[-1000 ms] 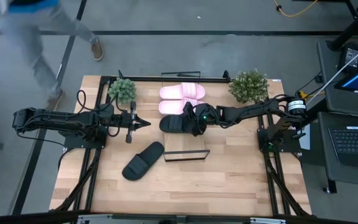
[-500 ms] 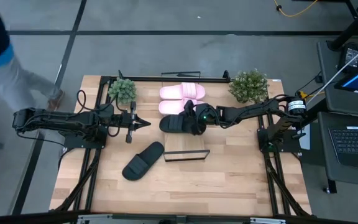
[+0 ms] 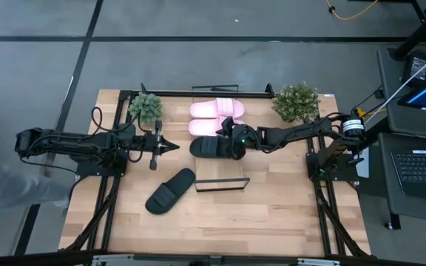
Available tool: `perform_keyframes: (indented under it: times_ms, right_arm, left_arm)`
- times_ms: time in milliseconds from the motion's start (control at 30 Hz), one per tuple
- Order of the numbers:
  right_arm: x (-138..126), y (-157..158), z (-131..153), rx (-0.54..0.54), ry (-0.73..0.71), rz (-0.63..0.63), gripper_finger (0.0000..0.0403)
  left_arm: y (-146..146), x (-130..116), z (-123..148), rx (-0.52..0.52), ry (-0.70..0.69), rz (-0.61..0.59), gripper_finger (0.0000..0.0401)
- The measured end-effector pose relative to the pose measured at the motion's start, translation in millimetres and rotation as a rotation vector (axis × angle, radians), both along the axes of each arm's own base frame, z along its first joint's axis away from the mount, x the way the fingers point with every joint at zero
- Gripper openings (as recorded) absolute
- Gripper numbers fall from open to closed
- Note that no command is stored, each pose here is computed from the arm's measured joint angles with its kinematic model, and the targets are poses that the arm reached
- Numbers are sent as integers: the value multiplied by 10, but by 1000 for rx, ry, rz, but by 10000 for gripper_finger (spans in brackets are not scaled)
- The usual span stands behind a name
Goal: Pick and place slides into the shelf
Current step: Put the right black slides on the shelf
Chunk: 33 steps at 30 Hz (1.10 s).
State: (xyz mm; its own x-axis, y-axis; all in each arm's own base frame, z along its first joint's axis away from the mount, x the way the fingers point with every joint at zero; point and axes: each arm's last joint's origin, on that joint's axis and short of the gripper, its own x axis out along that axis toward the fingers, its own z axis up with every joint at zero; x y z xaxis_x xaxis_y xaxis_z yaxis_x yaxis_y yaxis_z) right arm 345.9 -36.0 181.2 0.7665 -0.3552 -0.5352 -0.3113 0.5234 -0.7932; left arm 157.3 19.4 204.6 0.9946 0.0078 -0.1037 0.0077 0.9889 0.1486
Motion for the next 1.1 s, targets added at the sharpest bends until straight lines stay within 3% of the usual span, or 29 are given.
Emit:
perform_keyframes:
  times_ms: [500,1100]
  right_arm:
    - [0,128,8,-62,4,-48,197]
    - [2,122,11,-111,26,-15,197]
  left_arm:
    - [-1,-4,-33,-5,34,0,0]
    - [-1,-4,-35,-5,36,0,0]
